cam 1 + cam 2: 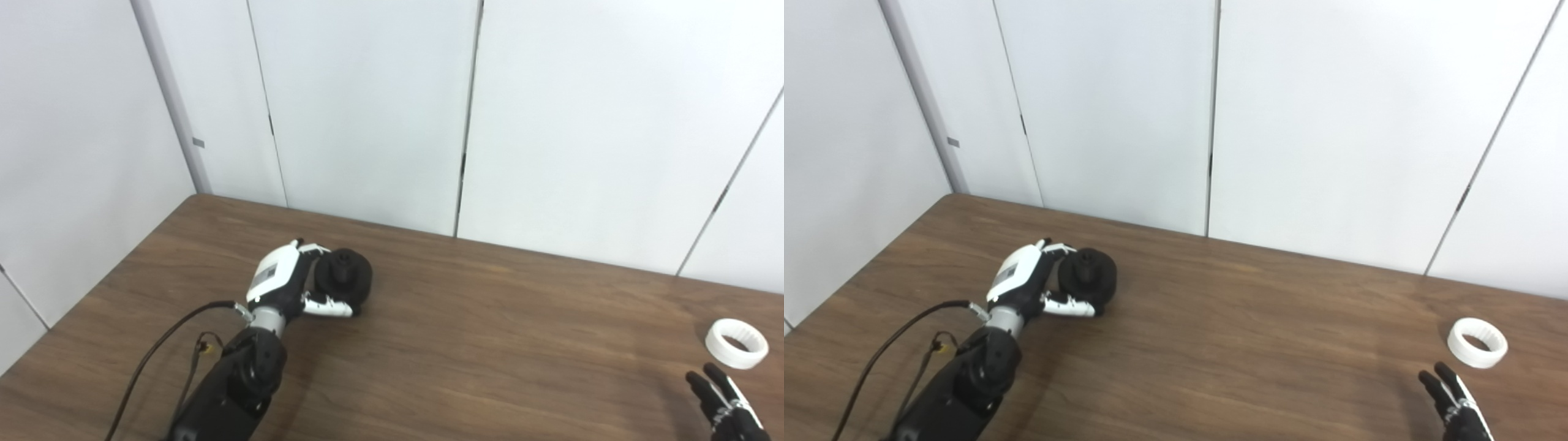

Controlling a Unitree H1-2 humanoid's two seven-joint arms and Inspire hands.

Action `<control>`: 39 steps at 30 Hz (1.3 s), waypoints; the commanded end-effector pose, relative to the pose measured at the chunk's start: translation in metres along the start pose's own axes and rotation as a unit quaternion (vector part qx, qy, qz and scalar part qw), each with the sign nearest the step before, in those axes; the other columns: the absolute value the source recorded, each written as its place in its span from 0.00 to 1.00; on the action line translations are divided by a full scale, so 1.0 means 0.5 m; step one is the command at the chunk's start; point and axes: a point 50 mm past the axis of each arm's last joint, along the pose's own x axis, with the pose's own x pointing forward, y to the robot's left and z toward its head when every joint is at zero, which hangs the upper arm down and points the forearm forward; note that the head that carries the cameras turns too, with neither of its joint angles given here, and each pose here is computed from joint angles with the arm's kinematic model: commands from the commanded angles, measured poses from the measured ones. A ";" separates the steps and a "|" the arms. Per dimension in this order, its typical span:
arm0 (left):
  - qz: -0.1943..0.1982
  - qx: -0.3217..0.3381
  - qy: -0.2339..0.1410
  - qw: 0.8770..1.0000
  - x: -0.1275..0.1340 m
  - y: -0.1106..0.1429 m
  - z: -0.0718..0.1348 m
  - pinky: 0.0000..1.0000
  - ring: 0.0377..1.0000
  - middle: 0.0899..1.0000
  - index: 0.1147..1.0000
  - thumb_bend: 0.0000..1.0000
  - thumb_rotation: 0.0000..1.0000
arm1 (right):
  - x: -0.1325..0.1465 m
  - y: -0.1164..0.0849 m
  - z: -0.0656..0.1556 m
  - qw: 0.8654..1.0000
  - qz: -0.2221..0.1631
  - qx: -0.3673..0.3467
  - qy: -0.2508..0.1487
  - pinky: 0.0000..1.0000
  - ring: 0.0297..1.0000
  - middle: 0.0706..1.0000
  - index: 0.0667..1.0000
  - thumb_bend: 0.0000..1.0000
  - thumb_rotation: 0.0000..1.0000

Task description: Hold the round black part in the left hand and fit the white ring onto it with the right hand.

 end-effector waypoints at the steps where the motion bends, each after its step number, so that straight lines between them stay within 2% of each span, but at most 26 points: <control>1: 0.028 0.024 -0.065 0.997 -0.014 0.059 0.071 1.00 1.00 0.92 0.42 0.52 0.06 | -0.163 0.044 -0.018 0.998 -0.027 0.025 0.048 1.00 0.94 0.87 0.89 0.64 1.00; 6: 0.010 0.030 -0.098 0.995 -0.071 0.038 0.107 1.00 1.00 0.92 0.42 0.52 0.06 | -0.162 0.051 -0.012 0.998 -0.027 0.026 0.044 1.00 0.94 0.87 0.90 0.61 0.99; 10: -0.009 0.027 -0.122 0.992 -0.116 0.017 0.127 1.00 1.00 0.93 0.42 0.52 0.07 | -0.162 0.058 -0.005 0.998 -0.024 0.027 0.042 1.00 0.94 0.87 0.91 0.64 0.98; 24: -0.060 0.026 -0.180 0.981 -0.221 -0.057 0.176 1.00 1.00 0.92 0.42 0.52 0.07 | -0.154 0.084 0.019 0.999 -0.017 0.025 0.040 1.00 0.94 0.87 0.90 0.60 0.96; 31: -0.095 0.014 -0.196 0.976 -0.263 -0.110 0.188 1.00 1.00 0.91 0.42 0.52 0.07 | -0.150 0.088 0.021 0.999 -0.014 0.023 0.035 1.00 0.94 0.86 0.89 0.60 0.96; 39: -0.115 0.008 -0.201 0.973 -0.290 -0.139 0.191 1.00 1.00 0.91 0.41 0.52 0.07 | -0.146 0.099 0.026 0.999 -0.011 0.010 0.035 1.00 0.94 0.86 0.88 0.61 0.97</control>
